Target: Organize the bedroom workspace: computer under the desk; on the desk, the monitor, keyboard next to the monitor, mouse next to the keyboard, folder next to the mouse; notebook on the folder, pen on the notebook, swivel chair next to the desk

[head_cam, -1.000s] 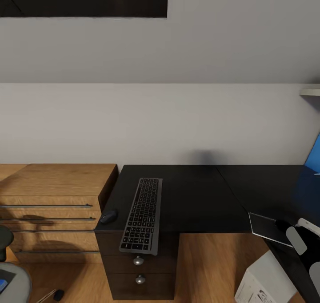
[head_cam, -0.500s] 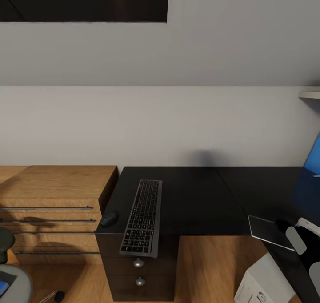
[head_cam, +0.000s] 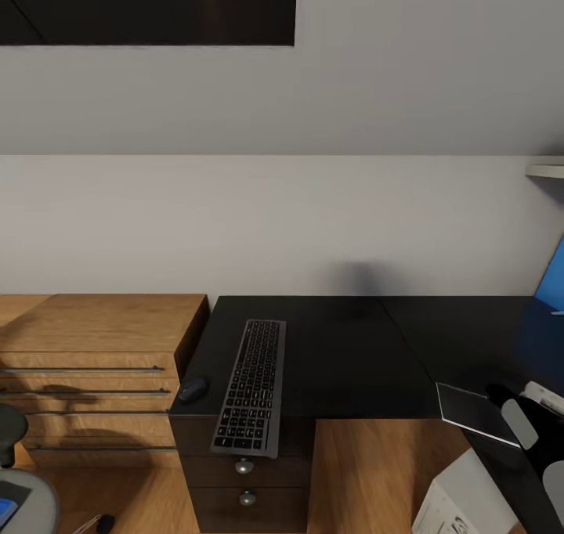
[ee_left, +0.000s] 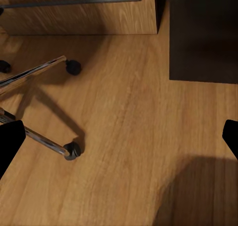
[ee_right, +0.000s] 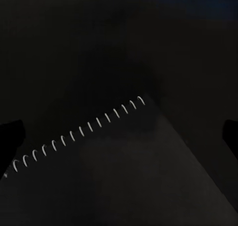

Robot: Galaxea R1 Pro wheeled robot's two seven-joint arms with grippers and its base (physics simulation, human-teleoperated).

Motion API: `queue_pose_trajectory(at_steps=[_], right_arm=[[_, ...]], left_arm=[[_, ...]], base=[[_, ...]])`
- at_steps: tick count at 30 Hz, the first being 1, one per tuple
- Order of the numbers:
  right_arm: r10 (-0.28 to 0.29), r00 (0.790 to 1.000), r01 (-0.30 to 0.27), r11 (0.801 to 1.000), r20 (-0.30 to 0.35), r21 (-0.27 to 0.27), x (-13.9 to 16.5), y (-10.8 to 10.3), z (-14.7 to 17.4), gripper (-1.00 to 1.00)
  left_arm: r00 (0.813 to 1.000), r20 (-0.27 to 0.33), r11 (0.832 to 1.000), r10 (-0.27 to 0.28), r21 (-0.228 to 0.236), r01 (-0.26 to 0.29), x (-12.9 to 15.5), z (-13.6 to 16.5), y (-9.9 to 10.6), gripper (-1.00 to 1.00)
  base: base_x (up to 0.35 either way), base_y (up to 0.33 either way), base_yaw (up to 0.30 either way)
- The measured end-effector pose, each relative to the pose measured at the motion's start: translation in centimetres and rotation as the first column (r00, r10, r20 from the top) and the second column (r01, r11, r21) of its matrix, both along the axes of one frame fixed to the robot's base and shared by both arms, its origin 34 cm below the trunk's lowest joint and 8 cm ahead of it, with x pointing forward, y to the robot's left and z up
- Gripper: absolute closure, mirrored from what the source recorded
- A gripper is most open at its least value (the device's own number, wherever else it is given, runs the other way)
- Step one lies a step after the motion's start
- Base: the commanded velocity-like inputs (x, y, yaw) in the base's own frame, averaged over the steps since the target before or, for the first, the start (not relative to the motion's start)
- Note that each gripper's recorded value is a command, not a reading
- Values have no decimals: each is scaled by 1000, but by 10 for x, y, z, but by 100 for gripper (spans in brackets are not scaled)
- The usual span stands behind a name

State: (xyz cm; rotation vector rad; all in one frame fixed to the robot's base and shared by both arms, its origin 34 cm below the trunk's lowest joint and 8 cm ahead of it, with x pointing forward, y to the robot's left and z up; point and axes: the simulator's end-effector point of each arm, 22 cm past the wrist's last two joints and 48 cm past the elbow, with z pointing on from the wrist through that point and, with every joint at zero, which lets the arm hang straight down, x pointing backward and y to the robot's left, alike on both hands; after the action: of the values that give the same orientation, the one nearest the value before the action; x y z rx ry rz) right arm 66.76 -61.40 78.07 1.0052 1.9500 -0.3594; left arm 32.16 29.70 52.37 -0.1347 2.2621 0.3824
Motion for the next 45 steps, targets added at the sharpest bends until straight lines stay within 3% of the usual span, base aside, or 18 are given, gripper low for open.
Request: queue_pose_trajectory(at_steps=[9,21,45], right_arm=[[15,1000,-15,1000,7,-9,5,10,0,-100],[46,999,-47,997,-20,-61,9,17,0,-100],[55,994,-65,992,-98,-110,-1,12,-9,-100]], left_arm=[[1000,0,1000,0,0,0,0,0,0,-100],[1000,-4,1000,0,1,0,-1,-1,0,-100],[1000,0,1000,0,-1,0,0,0,-1,-100]], base=[[141,0,0],[258,0,0],[16,0,0]])
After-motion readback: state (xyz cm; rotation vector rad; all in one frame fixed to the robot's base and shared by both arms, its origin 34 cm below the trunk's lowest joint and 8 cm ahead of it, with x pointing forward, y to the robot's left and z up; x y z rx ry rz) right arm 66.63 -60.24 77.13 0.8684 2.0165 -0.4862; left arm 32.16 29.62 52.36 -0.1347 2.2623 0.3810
